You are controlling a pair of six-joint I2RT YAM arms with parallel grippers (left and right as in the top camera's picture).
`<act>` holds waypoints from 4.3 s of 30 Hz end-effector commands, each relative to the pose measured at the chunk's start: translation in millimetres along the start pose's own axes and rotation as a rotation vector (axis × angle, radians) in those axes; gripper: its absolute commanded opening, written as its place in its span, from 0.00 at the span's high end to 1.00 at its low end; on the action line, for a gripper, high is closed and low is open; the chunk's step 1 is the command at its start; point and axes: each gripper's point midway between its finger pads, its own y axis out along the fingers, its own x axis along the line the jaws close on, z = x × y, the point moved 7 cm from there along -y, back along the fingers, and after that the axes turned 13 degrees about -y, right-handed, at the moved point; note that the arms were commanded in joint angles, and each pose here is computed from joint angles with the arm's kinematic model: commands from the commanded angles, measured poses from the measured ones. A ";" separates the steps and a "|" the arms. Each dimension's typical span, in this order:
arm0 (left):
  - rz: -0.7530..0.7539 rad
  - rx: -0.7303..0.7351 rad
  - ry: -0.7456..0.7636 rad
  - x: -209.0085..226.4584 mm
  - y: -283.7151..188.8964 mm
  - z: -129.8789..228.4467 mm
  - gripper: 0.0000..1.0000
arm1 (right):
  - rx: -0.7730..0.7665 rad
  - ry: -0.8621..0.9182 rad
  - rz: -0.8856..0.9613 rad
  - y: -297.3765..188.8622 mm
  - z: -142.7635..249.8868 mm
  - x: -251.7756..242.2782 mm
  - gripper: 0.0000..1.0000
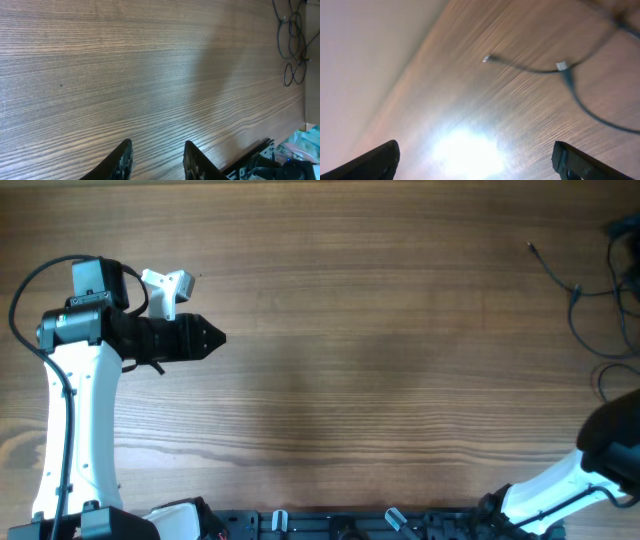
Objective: Untangle cables
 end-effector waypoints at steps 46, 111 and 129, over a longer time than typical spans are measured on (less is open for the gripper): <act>-0.058 -0.458 0.325 -69.0 -110.7 78.2 0.79 | -0.581 -1.124 -0.270 -375.6 274.4 123.9 0.50; -0.047 -0.668 0.468 -88.9 -147.2 190.7 0.78 | -1.689 -0.982 -0.508 -263.6 290.1 102.9 0.00; -0.046 -0.641 0.447 -86.6 -144.4 194.6 0.77 | -1.333 -0.805 -0.352 -116.4 288.0 64.5 0.00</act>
